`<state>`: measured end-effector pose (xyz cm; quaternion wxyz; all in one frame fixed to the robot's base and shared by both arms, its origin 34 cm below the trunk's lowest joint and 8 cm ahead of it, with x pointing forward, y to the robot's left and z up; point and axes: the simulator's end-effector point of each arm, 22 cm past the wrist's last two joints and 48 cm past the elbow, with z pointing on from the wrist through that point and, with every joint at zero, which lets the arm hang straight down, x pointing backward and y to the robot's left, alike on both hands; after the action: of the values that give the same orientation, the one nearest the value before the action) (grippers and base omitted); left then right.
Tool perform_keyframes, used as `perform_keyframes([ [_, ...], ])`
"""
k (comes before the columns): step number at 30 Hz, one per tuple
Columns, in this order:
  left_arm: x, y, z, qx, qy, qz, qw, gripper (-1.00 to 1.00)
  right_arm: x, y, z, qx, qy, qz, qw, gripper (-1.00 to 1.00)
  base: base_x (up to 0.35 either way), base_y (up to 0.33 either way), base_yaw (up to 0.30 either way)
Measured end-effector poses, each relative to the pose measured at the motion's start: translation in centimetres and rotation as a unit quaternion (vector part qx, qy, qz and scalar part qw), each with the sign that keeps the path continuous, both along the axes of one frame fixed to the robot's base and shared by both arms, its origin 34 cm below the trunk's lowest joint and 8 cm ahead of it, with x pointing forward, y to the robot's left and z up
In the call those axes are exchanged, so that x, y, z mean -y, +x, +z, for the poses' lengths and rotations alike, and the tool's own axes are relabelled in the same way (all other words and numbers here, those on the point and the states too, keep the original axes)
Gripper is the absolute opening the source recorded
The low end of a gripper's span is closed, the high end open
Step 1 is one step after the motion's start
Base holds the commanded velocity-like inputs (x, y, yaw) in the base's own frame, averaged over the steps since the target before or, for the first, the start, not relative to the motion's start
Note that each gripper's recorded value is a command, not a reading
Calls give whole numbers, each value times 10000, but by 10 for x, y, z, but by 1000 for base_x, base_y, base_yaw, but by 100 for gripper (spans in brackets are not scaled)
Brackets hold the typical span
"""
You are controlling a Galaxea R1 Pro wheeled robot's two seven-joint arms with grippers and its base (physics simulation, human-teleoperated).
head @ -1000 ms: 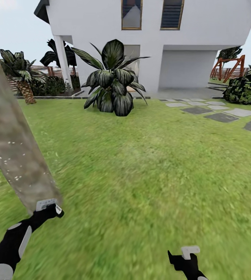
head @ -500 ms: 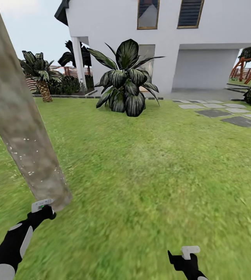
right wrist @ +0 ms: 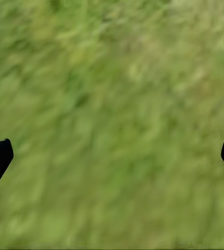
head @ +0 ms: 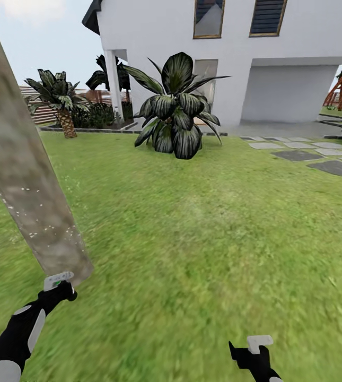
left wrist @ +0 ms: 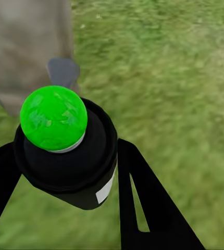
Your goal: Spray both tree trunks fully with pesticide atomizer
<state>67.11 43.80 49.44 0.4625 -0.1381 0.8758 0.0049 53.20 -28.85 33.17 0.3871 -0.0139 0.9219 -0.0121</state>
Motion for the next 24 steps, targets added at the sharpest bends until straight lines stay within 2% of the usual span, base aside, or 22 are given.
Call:
perform_keyframes([
  [8,-1,0,-2,-10,11,-3,10000,-100,0,-2,-3,-31,0,0,10000,100,238,-187,231],
  [17,5,0,-4,-4,-38,-65,10000,-100,-1,-3,-4,-44,9,13,10000,100,241,-185,42],
  [24,9,1,-6,-15,-62,-80,9999,-100,-1,-3,-5,-57,6,10,10000,100,209,-148,242],
])
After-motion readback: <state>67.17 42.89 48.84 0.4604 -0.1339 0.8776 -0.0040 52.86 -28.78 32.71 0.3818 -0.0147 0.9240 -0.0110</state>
